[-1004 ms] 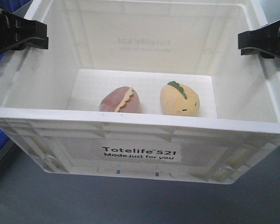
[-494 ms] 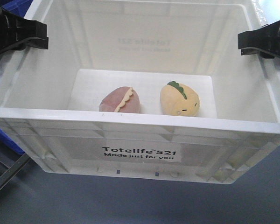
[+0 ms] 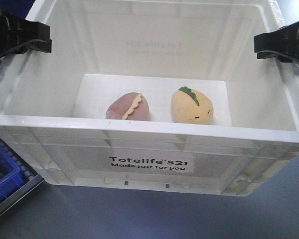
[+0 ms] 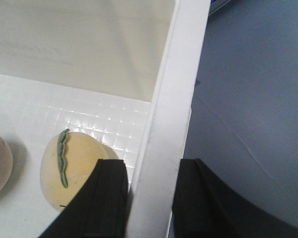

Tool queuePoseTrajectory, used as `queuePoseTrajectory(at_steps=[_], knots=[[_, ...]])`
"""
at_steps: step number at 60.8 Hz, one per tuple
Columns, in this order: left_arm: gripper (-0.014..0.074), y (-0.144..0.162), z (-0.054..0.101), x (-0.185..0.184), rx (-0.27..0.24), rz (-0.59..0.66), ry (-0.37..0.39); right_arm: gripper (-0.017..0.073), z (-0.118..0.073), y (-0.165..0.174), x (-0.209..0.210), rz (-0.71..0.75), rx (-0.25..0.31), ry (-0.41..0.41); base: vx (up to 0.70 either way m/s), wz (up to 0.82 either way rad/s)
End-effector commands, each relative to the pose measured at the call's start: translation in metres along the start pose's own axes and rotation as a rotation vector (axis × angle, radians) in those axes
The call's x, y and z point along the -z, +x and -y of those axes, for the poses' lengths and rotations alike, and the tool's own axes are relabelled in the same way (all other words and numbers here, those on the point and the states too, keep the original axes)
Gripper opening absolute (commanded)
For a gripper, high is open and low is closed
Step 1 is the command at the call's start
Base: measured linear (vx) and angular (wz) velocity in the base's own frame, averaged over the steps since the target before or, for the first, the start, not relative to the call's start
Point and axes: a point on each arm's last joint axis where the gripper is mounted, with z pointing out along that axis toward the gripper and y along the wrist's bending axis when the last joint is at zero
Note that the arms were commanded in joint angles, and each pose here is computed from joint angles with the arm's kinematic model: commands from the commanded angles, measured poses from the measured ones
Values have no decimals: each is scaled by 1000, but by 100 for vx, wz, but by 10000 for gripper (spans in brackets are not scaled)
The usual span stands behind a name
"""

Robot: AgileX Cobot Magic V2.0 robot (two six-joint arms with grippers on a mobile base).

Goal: Place moving items into box and shelve
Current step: 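Hold the crate rims with both grippers while the base drives along shelving, then keep holding the crate with both grippers as the base aligns with roller shelf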

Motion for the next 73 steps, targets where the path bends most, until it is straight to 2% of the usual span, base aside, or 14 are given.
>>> queuePoseTrajectory(at_steps=[1, 73], knots=[[-6, -20, 9, 30, -11, 220, 45, -5, 1, -20, 23, 202, 36, 6, 8, 31], [-6, -20, 9, 30, -11, 220, 45, -5, 1, -20, 23, 202, 36, 6, 8, 32]])
